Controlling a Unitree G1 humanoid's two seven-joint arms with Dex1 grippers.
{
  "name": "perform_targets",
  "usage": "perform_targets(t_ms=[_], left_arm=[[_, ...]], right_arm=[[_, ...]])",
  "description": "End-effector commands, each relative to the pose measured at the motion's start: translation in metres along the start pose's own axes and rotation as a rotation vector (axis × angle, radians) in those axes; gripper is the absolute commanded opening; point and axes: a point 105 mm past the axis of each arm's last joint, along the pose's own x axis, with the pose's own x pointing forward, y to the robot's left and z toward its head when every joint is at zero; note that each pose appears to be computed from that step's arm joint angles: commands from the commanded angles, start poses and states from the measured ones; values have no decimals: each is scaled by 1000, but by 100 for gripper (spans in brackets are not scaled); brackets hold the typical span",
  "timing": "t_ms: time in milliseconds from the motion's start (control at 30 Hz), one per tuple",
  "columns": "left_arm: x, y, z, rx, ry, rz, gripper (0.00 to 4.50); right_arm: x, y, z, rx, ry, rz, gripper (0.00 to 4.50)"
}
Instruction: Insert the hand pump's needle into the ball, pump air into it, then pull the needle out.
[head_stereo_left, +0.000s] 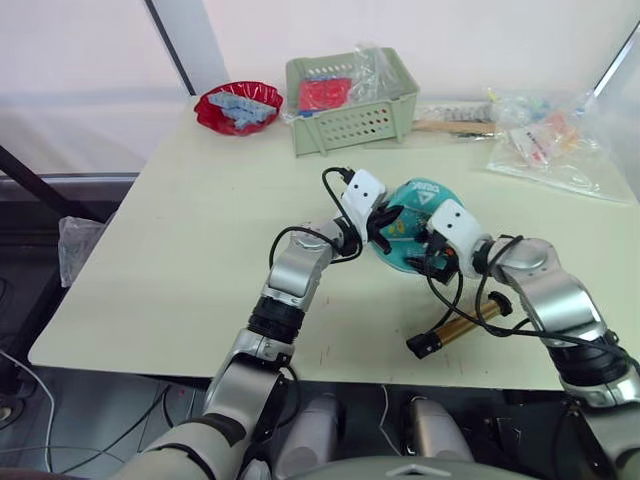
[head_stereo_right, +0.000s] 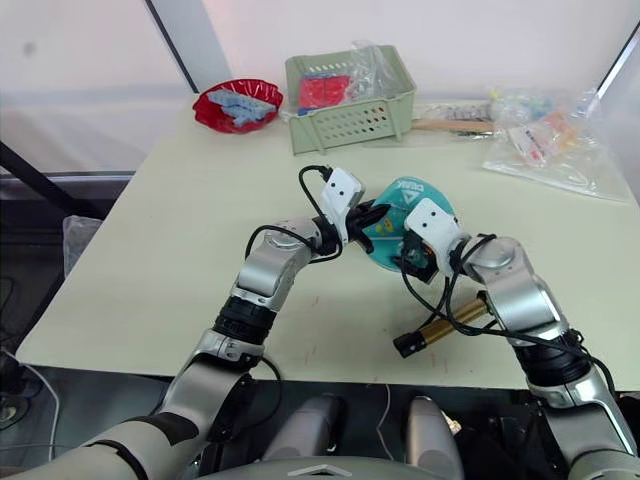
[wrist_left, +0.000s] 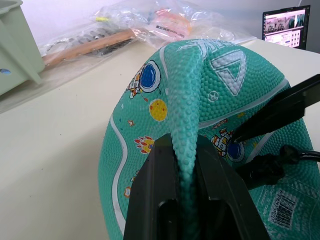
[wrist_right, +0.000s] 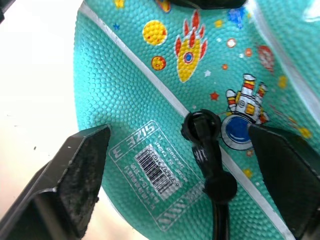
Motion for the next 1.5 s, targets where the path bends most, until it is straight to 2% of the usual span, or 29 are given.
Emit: perform_targets(t_ms=[33, 400, 533, 600, 667, 800, 1100, 1267, 1367, 1433, 1467, 1500], left_arm=[[-1, -3, -32, -42, 108, 0, 0], [-1, -3, -32, -41, 112, -6, 0], [-1, -3, -32, -40, 114, -11, 0], [-1, -3, -31, -38, 113, -11, 0], [-1, -3, -29, -37, 110, -11, 0], [0, -5, -27, -36, 106, -19, 0], [0, -7, -23, -29, 98, -29, 0], [-1, -9, -21, -29, 91, -44, 0], [-1, -8, -17, -30, 78, -46, 119], [-2, -7, -14, -31, 64, -41, 246], [-2, -6, -11, -29, 55, -38, 266], [-2, -6, -9, -30, 46, -36, 318]], right_arm=[[-20, -6, 24, -38, -118, -31, 437], [-64, 1, 20, 40, -279, -43, 437], [-81, -4, 7, 108, -328, -106, 437], [-96, -7, 5, 120, -411, -146, 437], [-104, -5, -13, 153, -371, -124, 437], [-128, -5, -29, 221, -418, -83, 437], [-171, -9, -62, 165, -427, -105, 437], [-189, -9, -72, 144, -471, -109, 437], [-193, -8, -74, 141, -483, -111, 450], [-194, -7, -77, 142, -482, -115, 450], [-195, -7, -79, 143, -478, -119, 450], [-196, -7, -81, 142, -473, -124, 450]])
